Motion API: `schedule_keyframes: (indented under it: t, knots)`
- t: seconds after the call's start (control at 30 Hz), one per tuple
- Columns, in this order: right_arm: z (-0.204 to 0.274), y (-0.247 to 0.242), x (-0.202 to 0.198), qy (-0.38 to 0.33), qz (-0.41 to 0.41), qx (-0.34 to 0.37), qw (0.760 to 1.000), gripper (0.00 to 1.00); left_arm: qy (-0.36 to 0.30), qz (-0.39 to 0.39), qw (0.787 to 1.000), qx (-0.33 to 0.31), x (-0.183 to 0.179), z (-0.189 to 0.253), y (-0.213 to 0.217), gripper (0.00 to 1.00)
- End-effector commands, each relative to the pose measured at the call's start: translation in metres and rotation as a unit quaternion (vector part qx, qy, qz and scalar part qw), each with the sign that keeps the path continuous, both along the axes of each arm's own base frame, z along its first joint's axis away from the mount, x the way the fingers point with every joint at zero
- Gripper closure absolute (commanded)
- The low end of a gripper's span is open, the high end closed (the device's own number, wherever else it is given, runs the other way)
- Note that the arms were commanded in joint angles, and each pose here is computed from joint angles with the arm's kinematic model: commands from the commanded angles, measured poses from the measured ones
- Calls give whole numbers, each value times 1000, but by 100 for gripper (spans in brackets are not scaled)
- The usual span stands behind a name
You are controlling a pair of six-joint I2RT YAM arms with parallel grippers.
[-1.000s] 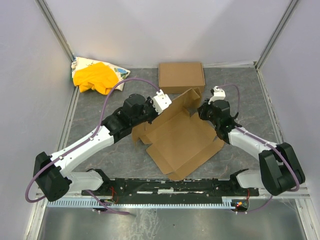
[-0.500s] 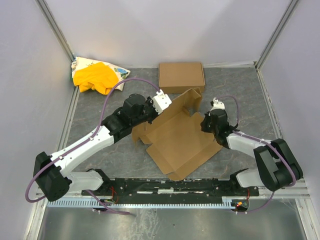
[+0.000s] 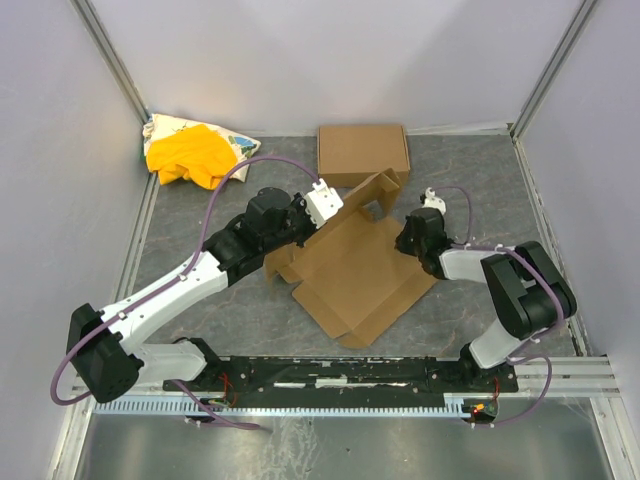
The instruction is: Fold the paper box
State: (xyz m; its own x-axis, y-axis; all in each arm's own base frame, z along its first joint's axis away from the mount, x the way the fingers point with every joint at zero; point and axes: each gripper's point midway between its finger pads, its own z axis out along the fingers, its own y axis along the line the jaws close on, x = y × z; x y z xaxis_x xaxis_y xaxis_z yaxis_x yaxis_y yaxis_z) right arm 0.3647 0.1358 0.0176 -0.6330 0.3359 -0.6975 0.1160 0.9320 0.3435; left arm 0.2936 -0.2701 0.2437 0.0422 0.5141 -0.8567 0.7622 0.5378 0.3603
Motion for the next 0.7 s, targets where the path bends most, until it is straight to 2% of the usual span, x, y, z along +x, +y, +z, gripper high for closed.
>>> schedule_keyframes:
  t: [0.0, 0.17, 0.3, 0.43, 0.57, 0.67]
  knots:
    - [-5, 10, -22, 2, 32, 39, 999, 93, -18, 4, 999, -35, 3, 23, -4, 97]
    - [59, 42, -29, -98, 128, 86, 983, 89, -15, 3, 999, -34, 3, 23, -5, 97]
    - [92, 79, -59, -133, 221, 76, 963, 89, -4, 4, 999, -31, 4, 20, -7, 97]
    - [113, 100, -86, -163, 265, 70, 948, 86, 0, 9, 999, -31, 5, 18, -7, 97]
    - [108, 123, -103, -188, 303, 47, 933, 68, 8, 14, 999, -30, 7, 15, -8, 97]
    - [94, 155, -117, -203, 367, -2, 908, 55, 13, 15, 999, -29, 8, 14, -9, 97]
